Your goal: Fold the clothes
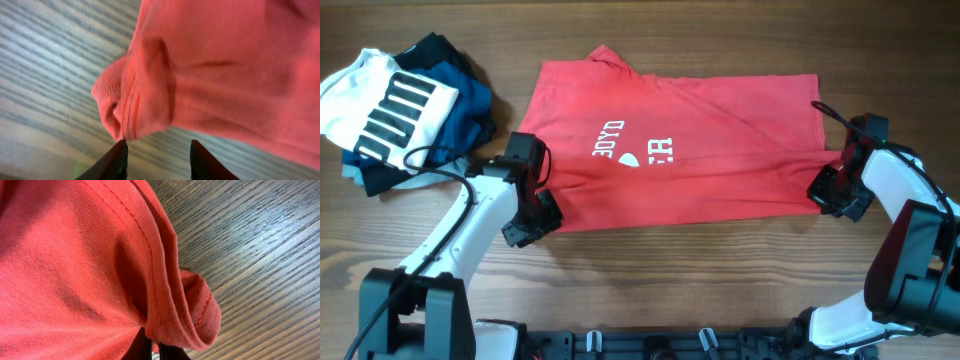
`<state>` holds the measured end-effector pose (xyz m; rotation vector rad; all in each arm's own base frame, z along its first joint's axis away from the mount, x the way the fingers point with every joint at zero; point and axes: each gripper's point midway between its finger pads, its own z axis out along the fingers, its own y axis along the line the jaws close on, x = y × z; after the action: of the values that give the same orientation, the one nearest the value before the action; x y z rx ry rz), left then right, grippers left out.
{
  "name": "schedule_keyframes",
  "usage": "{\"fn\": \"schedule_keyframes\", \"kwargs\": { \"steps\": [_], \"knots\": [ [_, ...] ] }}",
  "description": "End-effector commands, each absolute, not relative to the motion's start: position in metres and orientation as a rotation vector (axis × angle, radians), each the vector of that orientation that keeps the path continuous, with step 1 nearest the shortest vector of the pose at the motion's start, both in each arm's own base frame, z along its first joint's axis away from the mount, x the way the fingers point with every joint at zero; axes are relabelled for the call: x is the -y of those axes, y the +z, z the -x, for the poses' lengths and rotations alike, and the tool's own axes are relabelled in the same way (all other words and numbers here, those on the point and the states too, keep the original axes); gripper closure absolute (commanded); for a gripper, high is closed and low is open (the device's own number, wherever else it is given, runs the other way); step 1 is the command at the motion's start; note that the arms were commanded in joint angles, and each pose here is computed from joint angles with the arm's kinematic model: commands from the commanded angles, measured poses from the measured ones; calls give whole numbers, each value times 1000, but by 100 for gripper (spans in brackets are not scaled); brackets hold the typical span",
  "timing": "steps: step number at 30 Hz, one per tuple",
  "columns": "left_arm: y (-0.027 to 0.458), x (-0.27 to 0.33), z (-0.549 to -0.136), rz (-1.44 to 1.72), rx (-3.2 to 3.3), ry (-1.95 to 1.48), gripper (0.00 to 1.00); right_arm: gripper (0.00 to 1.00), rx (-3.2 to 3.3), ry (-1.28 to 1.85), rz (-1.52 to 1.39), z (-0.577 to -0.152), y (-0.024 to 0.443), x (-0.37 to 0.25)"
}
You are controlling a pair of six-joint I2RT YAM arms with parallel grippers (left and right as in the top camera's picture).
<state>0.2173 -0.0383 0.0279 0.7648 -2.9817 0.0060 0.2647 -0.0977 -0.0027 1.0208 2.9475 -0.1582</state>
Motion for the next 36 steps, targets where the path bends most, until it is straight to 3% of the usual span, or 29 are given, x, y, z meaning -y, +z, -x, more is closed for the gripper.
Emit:
{"fn": "schedule_keyframes", "kwargs": {
  "steps": [1, 10, 30, 33, 36],
  "knots": [
    [23, 31, -215, -813, 2987, -51, 59, 96, -2954, -248, -1078, -251, -7, 109],
    [19, 27, -221, -818, 3008, -90, 56, 96, -2954, -248, -1078, -251, -7, 109],
    [11, 26, -213, -843, 2991, -97, 61, 96, -2954, -248, -1077, -252, -7, 109],
    [9, 22, -212, -842, 2993, -126, 71, 96, -2954, -248, -1078, -252, -7, 109],
    [9, 17, -212, -843, 3002, -171, 95, 96, -2954, -248, -1078, -252, -7, 109]
  ]
}}
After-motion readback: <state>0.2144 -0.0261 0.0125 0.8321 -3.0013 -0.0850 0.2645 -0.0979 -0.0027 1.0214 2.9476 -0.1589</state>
